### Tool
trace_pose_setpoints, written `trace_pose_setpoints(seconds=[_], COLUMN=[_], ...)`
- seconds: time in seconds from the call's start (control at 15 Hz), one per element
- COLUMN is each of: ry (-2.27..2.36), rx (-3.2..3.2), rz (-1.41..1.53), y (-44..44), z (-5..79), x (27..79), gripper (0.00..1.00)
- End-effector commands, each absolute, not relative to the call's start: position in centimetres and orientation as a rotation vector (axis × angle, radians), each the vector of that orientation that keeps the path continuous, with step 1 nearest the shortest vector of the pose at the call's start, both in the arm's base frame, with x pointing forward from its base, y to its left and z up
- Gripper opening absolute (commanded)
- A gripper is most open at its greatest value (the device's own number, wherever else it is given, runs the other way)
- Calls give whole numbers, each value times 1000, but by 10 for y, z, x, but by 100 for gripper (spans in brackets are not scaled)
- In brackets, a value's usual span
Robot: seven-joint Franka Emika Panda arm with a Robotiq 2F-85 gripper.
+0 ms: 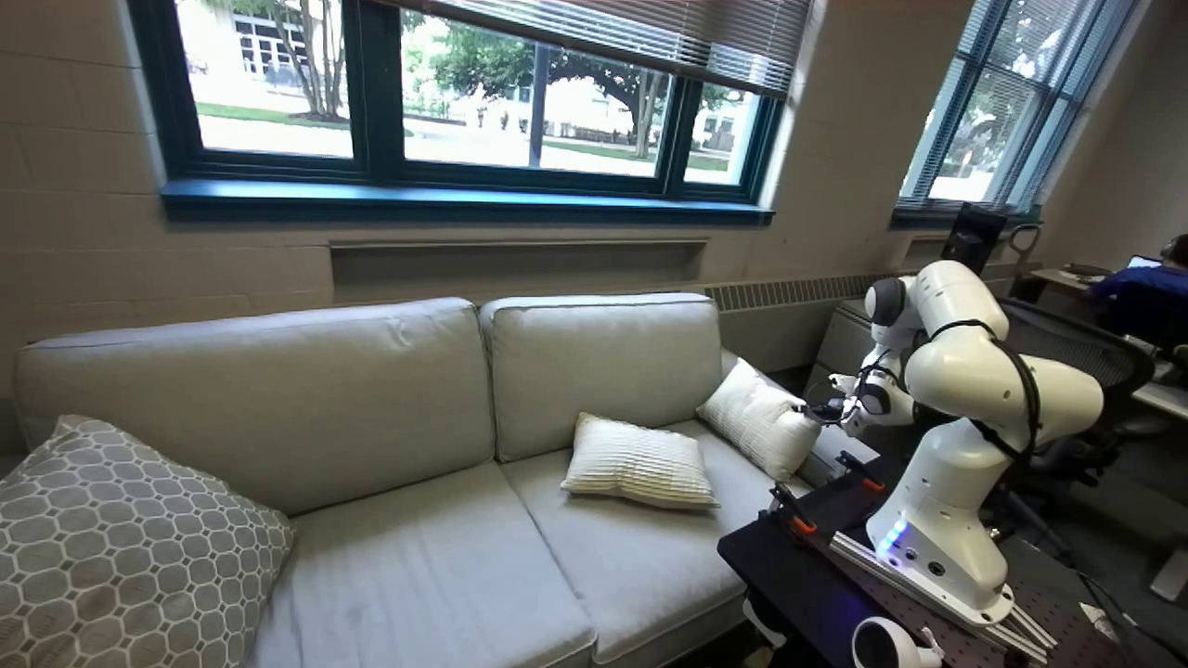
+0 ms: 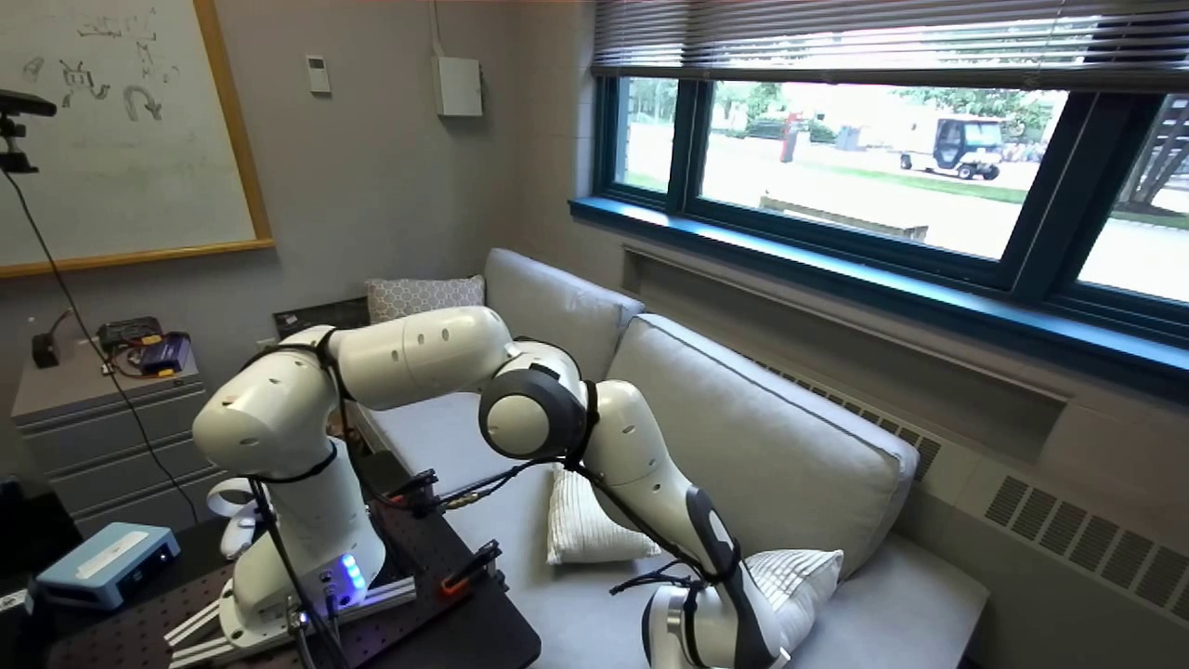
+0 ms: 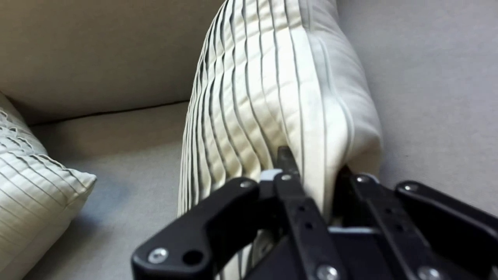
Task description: Put the two pillows properly on the right side of the couch
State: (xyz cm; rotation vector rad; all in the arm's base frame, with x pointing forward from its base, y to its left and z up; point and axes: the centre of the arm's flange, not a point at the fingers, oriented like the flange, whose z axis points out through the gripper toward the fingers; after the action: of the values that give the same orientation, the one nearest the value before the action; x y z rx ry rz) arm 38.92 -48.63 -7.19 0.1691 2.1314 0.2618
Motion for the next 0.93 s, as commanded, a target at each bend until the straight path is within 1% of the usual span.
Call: trace_pose_setpoints(seconds=[0.0, 0.27, 0.4, 0.47, 0.87], ry=[2118, 2105, 2098, 2096, 2070], rx=[102, 57, 40, 32, -36], rz=[258, 216, 188, 176, 21], y=[-489, -489, -490, -491, -500], z=[-72, -63, -58, -57, -23], x=[406, 416, 418, 419, 422], gripper=[55, 88, 99, 100, 100])
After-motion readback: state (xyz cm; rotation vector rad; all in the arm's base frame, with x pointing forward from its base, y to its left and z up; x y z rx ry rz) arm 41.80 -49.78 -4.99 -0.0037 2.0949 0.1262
